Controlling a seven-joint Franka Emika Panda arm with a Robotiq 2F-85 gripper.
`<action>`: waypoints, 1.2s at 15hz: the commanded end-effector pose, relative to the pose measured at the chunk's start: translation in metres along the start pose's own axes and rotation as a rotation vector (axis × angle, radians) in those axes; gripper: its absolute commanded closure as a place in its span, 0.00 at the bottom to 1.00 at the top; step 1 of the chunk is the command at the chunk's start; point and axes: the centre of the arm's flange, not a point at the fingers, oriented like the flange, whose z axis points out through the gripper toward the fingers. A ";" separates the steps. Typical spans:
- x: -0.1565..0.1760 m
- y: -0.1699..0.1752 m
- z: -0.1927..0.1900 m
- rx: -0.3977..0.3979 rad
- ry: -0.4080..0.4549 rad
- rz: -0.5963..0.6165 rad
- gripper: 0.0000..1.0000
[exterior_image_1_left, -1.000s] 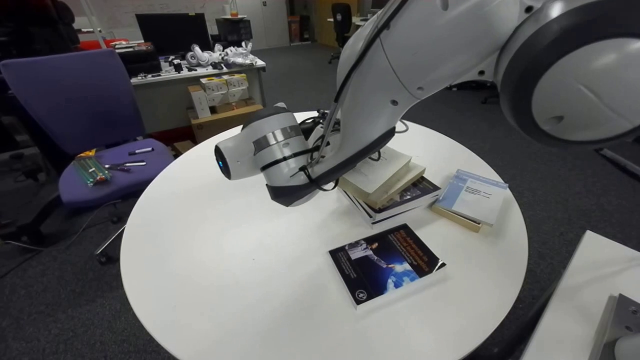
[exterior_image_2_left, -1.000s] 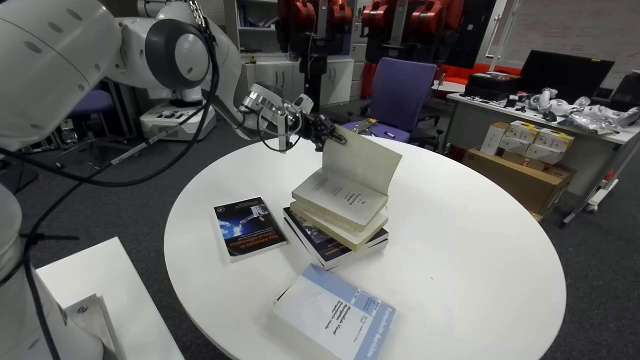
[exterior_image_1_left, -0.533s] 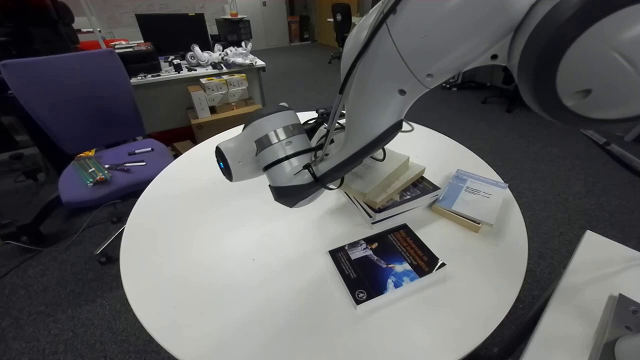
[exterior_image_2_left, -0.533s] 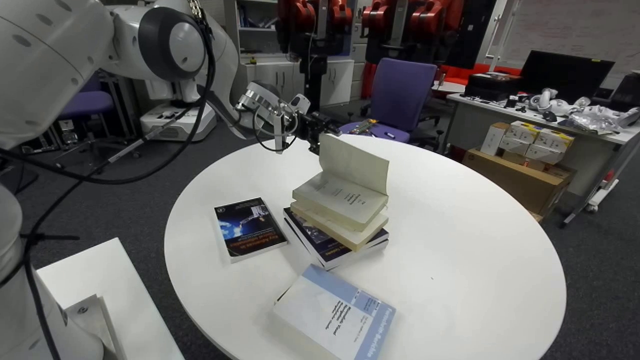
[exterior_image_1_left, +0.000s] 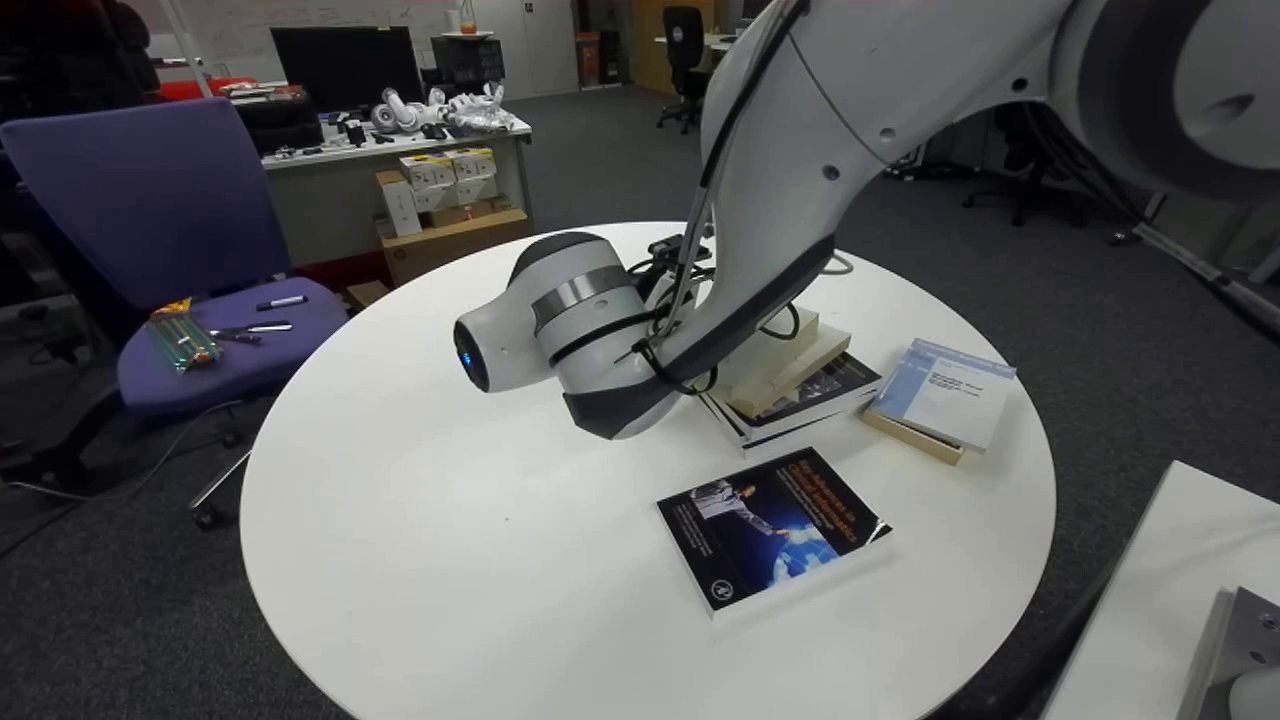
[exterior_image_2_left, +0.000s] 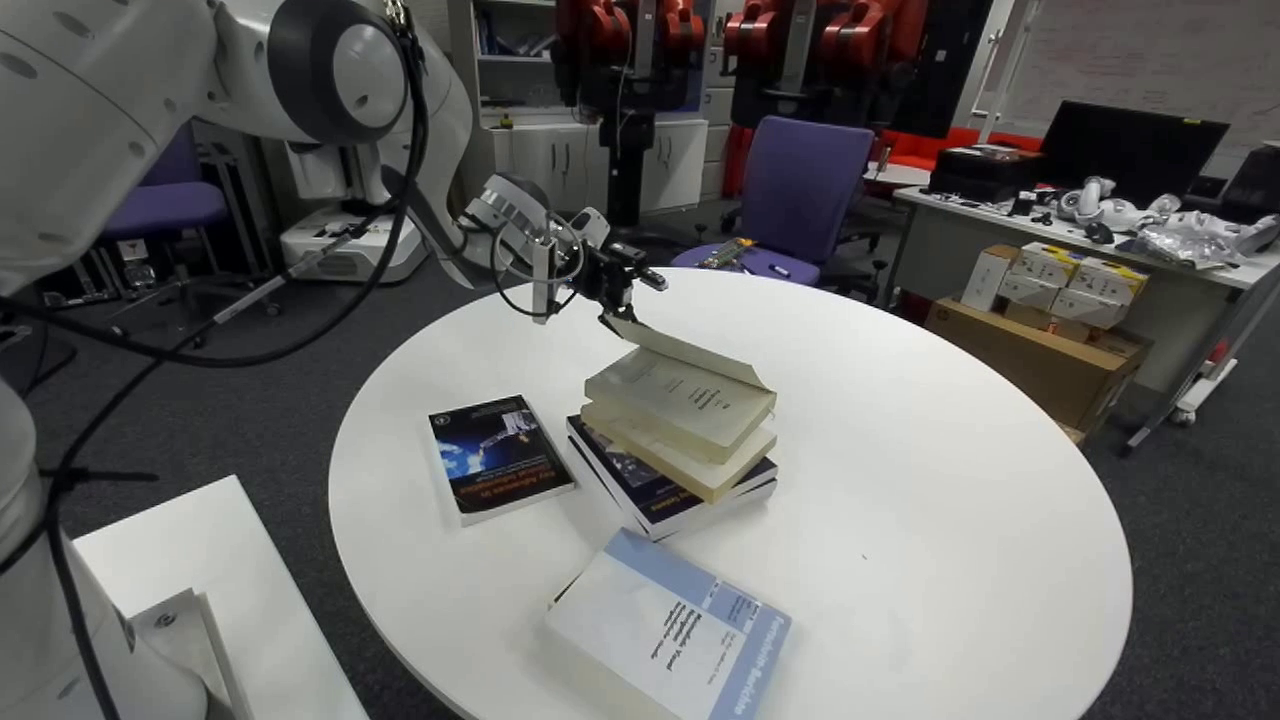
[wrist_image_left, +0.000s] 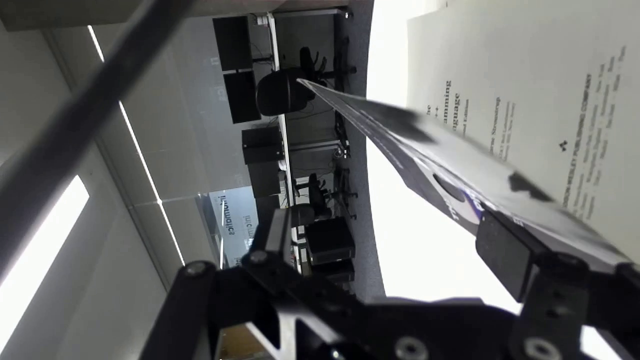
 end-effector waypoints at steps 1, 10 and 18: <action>-0.034 0.016 0.019 0.033 -0.024 -0.024 0.00; -0.050 0.031 0.055 0.090 -0.167 -0.021 0.00; -0.032 0.034 0.067 0.463 -0.259 0.032 0.00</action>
